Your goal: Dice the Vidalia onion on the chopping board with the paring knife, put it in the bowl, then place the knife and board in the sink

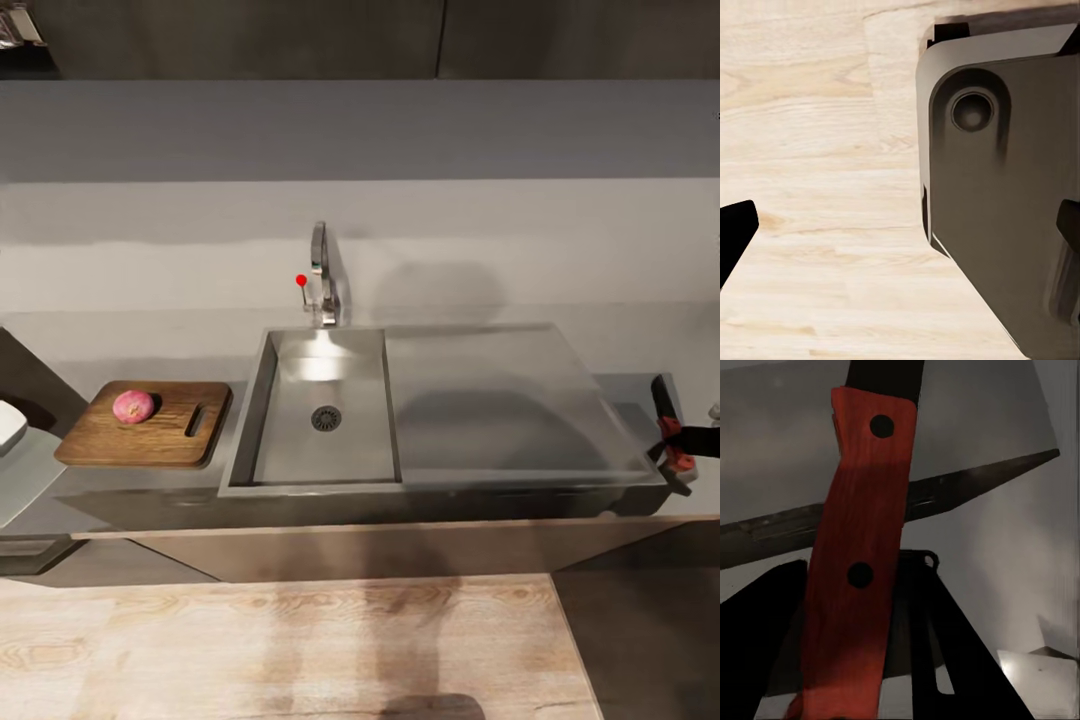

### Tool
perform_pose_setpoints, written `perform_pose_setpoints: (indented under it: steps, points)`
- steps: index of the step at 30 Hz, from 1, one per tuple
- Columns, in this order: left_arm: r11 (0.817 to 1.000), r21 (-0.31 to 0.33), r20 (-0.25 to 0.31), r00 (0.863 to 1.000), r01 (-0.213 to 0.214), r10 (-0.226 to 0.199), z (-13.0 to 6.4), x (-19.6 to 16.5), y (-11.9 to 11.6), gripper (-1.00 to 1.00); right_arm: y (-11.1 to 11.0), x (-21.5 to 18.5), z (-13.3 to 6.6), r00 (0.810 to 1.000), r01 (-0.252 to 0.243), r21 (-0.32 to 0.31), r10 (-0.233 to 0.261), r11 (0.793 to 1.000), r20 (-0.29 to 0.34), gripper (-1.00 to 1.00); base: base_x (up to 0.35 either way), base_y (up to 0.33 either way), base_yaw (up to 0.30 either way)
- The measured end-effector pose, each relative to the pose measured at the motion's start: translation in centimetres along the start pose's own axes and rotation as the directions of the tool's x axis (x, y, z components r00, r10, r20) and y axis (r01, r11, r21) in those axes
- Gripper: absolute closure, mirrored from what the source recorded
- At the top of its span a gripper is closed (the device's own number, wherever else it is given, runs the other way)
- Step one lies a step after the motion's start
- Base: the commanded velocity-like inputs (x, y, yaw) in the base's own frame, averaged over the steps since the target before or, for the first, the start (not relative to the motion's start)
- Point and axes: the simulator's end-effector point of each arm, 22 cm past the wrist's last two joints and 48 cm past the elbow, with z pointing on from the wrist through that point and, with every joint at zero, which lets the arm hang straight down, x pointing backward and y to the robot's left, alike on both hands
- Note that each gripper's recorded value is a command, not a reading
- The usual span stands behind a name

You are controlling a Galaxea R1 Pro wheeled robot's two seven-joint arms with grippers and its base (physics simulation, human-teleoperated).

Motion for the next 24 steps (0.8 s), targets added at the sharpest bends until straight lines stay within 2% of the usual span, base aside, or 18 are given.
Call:
perform_pose_setpoints:
  steps: [14,17,19,24]
  points:
    - [1.000,0.008,0.043,0.999,0.004,-0.005,-0.4,-1.5,-0.3,-1.00,-0.6,-1.5,-1.3,0.999,0.000,0.013,0.000,1.000,0.035,1.00,0.000,0.000,0.000]
    - [1.000,0.006,0.095,0.995,0.008,-0.008,-0.5,-2.7,-0.2,-1.00,-0.7,-1.8,-1.6,0.999,-0.001,0.015,0.001,1.000,0.042,1.00,0.000,0.000,0.000]
    - [1.000,0.002,0.167,0.986,0.013,-0.013,-0.8,-4.4,0.0,-1.00,-0.8,-2.0,-1.8,0.999,-0.004,0.014,0.003,1.000,0.047,1.00,0.000,0.000,0.000]
    - [1.000,0.004,0.211,0.977,0.016,-0.017,-1.1,-5.5,0.1,-1.00,-0.9,-2.5,-2.3,0.998,-0.007,0.013,0.006,1.000,0.060,1.00,0.000,0.000,0.000]
